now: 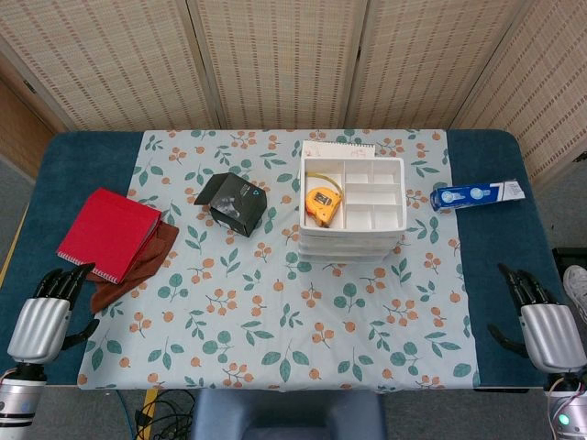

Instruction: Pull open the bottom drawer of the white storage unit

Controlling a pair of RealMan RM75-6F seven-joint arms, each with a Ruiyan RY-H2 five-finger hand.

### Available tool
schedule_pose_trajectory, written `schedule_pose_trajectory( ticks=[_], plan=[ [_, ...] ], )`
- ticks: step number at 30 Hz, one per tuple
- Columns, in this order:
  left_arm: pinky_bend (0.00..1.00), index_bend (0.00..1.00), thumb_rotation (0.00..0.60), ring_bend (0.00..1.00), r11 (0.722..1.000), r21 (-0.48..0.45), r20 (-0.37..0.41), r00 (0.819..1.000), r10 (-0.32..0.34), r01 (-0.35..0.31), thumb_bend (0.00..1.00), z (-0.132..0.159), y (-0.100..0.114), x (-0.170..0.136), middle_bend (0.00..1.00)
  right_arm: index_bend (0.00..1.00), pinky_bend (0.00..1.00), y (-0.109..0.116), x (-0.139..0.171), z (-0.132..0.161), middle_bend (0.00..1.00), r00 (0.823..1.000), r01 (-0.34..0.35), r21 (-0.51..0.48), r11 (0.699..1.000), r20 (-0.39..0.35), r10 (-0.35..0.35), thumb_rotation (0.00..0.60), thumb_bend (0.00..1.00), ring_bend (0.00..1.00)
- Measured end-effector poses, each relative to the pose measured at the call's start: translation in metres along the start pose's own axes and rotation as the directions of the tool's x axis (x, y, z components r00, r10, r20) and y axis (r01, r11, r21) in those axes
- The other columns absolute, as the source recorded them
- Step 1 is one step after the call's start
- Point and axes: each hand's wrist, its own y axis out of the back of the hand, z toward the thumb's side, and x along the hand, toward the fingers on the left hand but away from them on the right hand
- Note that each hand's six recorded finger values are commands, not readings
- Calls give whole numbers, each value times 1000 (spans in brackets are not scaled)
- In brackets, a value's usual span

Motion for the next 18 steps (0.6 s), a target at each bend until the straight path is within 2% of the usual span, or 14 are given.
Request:
schedule_pose_trajectory(
  ticks=[12, 14, 16, 18],
  plan=[
    [125, 89, 600, 184, 1000, -6, -6, 1000, 5, -5, 220, -4, 1, -1, 158, 0, 304, -2, -7, 14, 200, 999, -3, -20, 1000, -39, 2, 600, 252, 165],
    [125, 90, 600, 184, 1000, -7, -6, 1000, 4, -4, 220, -4, 1, -1, 158, 0, 344, -5, -10, 20, 240, 999, -11, -30, 999, -52, 9, 600, 252, 216],
    [125, 89, 600, 184, 1000, -8, -7, 1000, 3, -3, 220, -5, 2, -2, 157, 0, 424, -8, -15, 26, 300, 998, -20, -43, 999, -65, 17, 600, 261, 305],
    [125, 89, 600, 184, 1000, -10, -7, 1000, 4, -4, 220, -5, 2, -2, 157, 0, 510, -13, -20, 33, 408, 996, -40, -63, 997, -84, 35, 600, 282, 418]
  ],
)
